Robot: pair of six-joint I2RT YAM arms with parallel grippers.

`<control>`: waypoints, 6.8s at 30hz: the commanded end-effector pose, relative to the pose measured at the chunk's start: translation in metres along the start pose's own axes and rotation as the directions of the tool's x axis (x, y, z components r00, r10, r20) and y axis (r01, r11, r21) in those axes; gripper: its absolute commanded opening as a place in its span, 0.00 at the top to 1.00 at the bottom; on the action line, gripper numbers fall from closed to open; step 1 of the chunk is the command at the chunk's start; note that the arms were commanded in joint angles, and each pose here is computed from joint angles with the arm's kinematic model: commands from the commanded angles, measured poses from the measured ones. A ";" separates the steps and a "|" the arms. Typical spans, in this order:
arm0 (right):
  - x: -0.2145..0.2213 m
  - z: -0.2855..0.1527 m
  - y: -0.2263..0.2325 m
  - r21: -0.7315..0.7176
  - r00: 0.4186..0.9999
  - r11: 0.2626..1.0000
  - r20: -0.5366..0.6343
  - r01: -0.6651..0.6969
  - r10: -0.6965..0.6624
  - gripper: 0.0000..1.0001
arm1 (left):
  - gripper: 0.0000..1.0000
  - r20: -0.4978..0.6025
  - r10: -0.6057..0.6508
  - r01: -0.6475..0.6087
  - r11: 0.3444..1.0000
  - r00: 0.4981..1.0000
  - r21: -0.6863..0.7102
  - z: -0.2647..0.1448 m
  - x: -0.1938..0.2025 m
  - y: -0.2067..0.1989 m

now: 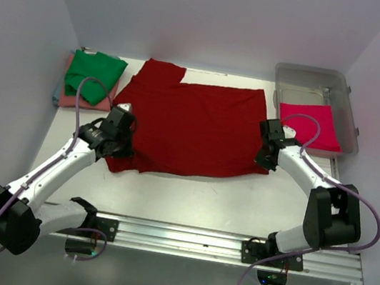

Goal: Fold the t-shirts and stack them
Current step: Fold the tshirt

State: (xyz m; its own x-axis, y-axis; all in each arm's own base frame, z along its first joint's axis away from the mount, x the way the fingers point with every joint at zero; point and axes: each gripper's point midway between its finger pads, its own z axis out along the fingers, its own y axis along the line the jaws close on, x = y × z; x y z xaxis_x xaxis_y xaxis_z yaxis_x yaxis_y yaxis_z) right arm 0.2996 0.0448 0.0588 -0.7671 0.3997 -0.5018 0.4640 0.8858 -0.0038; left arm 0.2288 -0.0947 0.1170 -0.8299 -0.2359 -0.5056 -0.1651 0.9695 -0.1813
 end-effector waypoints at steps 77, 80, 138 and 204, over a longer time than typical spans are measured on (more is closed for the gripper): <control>-0.103 0.059 0.052 0.036 0.987 0.996 0.147 -0.077 0.071 1.00 | 1.00 0.249 -0.072 0.092 0.993 0.966 -0.071 0.104 -0.204 -0.002; -0.103 0.062 0.053 0.040 0.987 0.996 0.147 -0.074 0.067 1.00 | 1.00 0.231 -0.068 0.088 0.993 0.971 -0.077 0.111 -0.208 -0.004; -0.044 0.036 0.107 -0.174 0.988 0.982 0.145 0.072 -0.047 1.00 | 1.00 0.090 -0.188 0.146 0.925 0.978 0.350 0.122 -0.081 -0.046; 0.071 -0.065 0.429 -0.246 0.470 0.403 0.537 0.882 -0.701 0.45 | 0.48 0.366 -0.358 0.241 0.913 0.859 0.328 0.036 -0.064 0.004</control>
State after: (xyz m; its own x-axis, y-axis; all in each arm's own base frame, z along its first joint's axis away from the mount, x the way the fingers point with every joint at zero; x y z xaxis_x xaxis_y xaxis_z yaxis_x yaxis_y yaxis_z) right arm 0.3879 0.4900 0.0359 -0.5310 -0.5645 -0.6319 -0.7315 0.6818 0.0056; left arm 0.2947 -0.0762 0.1133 -0.4805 -0.5731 -0.6639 -0.1971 0.8082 -0.5550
